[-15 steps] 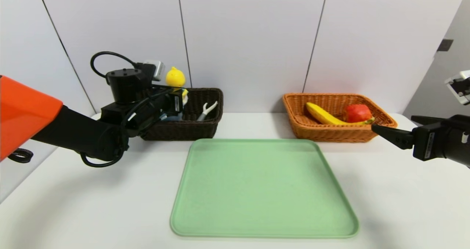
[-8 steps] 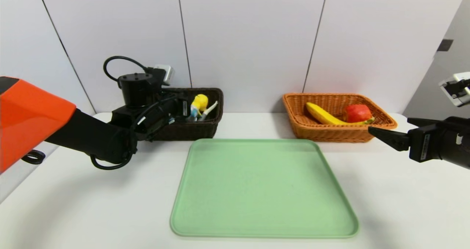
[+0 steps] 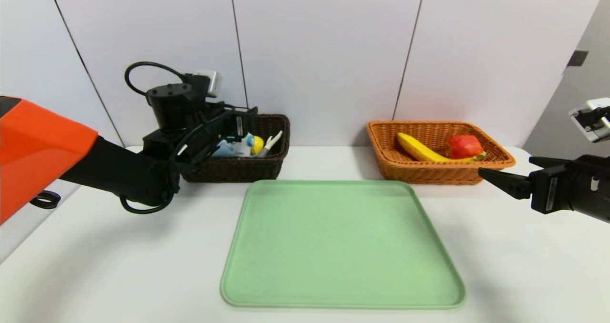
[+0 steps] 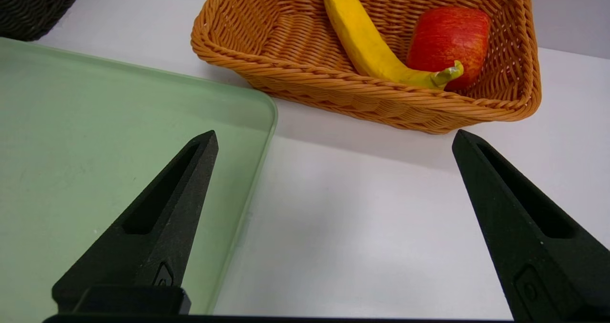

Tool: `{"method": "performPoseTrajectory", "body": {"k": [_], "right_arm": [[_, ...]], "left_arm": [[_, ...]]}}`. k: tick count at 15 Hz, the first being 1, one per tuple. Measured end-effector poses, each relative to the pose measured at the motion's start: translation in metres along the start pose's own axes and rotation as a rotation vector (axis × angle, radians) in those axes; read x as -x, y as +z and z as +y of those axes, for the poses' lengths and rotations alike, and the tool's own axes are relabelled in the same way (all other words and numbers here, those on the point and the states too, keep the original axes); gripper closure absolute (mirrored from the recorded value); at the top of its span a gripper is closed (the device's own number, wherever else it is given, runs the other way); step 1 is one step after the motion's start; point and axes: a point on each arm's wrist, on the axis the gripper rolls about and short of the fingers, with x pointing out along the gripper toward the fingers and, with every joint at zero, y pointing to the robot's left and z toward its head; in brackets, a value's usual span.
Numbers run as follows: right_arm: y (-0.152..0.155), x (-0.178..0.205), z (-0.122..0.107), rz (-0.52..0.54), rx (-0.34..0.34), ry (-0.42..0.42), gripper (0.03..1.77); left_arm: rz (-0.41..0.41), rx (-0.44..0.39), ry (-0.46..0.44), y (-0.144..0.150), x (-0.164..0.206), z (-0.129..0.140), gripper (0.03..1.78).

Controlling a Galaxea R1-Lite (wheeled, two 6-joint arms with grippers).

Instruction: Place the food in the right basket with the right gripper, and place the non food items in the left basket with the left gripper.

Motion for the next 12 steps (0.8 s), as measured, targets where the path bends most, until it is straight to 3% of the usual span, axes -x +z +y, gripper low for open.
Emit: {"method": "performPoseTrajectory", "body": {"k": [2, 5, 8, 12], "right_arm": [[0.002, 0.001, 0.0, -0.008, -0.001, -0.002, 0.1], [0.016, 0.006, -0.001, -0.063, 0.008, -0.016, 0.1], [0.023, 0.026, -0.001, -0.099, 0.014, -0.036, 0.1], [0.027, 0.071, 0.003, -0.139, 0.02, -0.049, 0.1]], "left_arm": [[-0.061, -0.004, 0.047, 0.028, 0.004, 0.013, 0.33], [-0.069, -0.025, 0.15, 0.065, 0.027, 0.047, 0.26], [0.012, -0.097, 0.29, 0.092, 0.078, 0.075, 0.21], [0.115, -0.138, 0.418, 0.101, 0.17, 0.077, 0.17]]}}
